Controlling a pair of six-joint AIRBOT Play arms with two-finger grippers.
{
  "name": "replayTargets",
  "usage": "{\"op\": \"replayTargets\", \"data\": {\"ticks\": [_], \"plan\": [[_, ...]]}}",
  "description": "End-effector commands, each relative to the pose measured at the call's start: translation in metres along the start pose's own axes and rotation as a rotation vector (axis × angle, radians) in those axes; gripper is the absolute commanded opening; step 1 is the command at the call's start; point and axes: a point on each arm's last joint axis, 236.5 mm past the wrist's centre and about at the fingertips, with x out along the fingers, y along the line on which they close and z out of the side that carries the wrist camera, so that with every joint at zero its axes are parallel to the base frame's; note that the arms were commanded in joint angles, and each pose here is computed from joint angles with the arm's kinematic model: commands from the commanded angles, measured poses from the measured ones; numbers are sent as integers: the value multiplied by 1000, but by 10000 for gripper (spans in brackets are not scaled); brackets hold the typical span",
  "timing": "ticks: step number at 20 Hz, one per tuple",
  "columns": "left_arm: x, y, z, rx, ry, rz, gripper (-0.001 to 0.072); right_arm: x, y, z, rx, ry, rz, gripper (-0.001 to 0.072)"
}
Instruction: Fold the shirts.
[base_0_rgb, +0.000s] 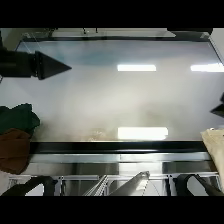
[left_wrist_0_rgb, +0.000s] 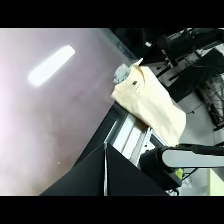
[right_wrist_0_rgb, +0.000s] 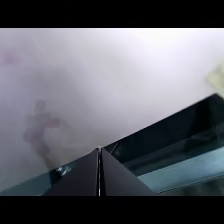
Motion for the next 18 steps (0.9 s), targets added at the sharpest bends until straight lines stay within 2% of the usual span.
{"op": "replayTargets", "data": {"ticks": [1, 4, 7, 18], "plan": [[8, 14, -70, -145, 59, 113, 9, 20, 81, -81, -273, 74, 136, 27], [33, 16, -151, -330, 99, 108, 9, 48, 97, -146, -451, 123, 192, 27], [46, 18, -196, -413, 110, 120, 10, 60, 106, -155, -494, 109, 217, 27], [38, 4, -196, -369, 27, 143, 10, 62, 106, -154, -487, 112, 215, 27]]}}
